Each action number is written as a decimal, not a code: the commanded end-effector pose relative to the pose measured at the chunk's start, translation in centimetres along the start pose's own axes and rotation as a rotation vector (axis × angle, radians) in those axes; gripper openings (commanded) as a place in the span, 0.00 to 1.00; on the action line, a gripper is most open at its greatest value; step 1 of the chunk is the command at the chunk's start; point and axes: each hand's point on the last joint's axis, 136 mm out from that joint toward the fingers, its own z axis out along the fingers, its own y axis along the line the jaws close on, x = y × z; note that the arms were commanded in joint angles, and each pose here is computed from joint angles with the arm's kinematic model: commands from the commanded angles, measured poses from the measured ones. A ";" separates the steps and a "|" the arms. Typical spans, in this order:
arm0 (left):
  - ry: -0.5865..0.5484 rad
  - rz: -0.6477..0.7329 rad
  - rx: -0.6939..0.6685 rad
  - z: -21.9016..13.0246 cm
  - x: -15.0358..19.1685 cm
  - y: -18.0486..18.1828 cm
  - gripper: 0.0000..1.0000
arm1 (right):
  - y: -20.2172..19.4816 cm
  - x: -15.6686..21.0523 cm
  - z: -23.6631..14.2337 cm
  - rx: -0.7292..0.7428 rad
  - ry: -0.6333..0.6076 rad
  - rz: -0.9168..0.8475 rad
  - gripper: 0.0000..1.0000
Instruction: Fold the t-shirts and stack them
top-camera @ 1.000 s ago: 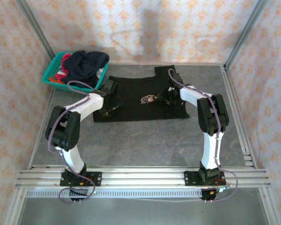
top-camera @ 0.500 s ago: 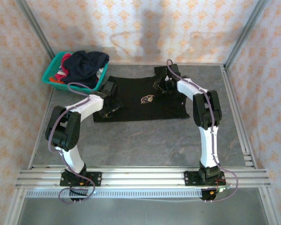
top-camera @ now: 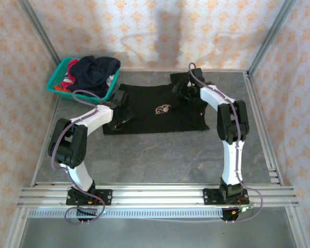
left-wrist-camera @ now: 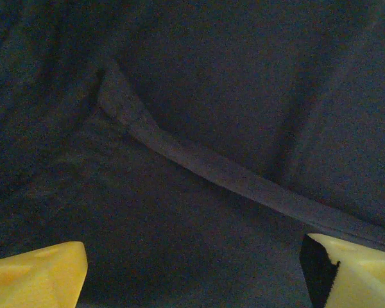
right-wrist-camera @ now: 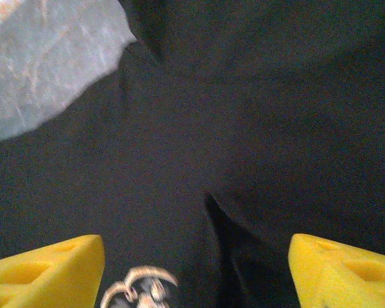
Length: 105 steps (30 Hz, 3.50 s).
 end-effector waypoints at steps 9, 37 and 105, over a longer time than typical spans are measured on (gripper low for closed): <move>-0.018 0.000 -0.091 1.9 -0.1 3.3 0.87 | -4.1 5.7 -0.7 0.052 0.055 0.010 0.62; -0.048 -0.025 -0.159 -4.8 7.1 13.0 0.87 | -8.0 14.6 -5.0 0.123 0.182 -0.084 0.63; -0.190 0.152 -0.297 5.8 -13.3 -5.5 0.48 | 0.4 4.8 -9.7 0.075 -0.138 -0.194 0.66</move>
